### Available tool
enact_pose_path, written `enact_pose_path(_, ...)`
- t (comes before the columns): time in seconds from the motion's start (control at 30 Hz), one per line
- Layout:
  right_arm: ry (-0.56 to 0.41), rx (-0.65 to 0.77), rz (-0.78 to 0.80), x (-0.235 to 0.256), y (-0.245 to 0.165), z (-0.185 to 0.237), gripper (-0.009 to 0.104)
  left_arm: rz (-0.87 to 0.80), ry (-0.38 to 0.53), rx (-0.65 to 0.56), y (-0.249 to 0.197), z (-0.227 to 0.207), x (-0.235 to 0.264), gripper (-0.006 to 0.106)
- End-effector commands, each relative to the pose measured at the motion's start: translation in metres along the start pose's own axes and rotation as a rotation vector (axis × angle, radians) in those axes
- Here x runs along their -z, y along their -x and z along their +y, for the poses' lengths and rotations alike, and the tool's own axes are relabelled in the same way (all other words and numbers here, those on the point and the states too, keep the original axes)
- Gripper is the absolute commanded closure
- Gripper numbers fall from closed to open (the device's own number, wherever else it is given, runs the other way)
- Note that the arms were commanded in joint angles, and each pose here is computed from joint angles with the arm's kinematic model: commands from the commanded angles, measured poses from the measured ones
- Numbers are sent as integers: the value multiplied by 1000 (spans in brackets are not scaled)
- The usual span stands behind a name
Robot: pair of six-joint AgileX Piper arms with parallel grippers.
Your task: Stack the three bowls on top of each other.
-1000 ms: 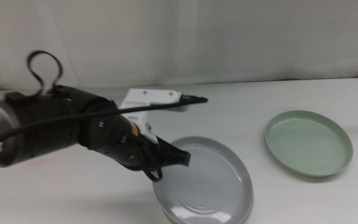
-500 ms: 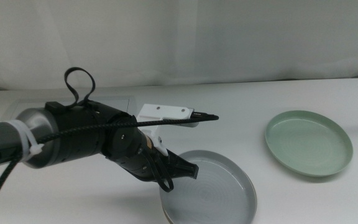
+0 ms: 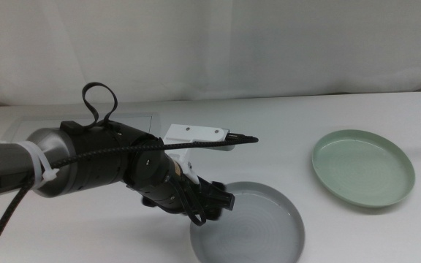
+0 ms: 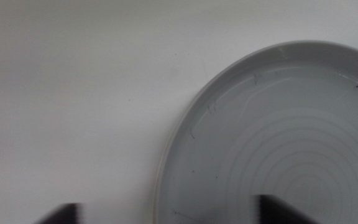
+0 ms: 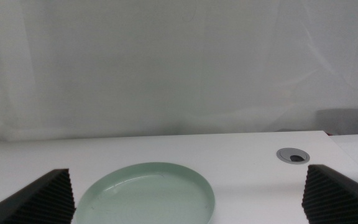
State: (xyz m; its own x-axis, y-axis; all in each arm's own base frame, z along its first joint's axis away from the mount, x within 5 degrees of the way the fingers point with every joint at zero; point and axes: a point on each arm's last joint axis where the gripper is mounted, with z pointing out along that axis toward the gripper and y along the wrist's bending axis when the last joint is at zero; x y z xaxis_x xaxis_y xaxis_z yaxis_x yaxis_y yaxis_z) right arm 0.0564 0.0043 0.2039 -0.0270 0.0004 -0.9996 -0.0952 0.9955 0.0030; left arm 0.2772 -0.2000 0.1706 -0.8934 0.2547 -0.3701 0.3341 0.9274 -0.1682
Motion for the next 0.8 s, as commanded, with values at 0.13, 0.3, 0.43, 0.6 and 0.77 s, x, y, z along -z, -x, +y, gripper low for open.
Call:
enact_pose_path(0.13, 1, 17, 5, 1, -12, 0, -8, -42, -15, -29, 15, -8, 11, 9)
enact_pose_path(0.3, 4, 17, -7, 1, -11, 0, -8, -146, 9, -117, 33, -9, 36, 9)
enact_pose_path(0.43, 6, 17, -13, 1, -10, 0, -8, -250, 69, -131, 47, 11, 66, 9)
enact_pose_path(0.6, 7, 17, -16, 1, -10, 0, -8, -391, 178, 32, 57, 83, 120, 9)
enact_pose_path(0.77, 10, 17, -25, 1, -9, 1, -8, -494, 319, 160, 44, 147, 176, 24)
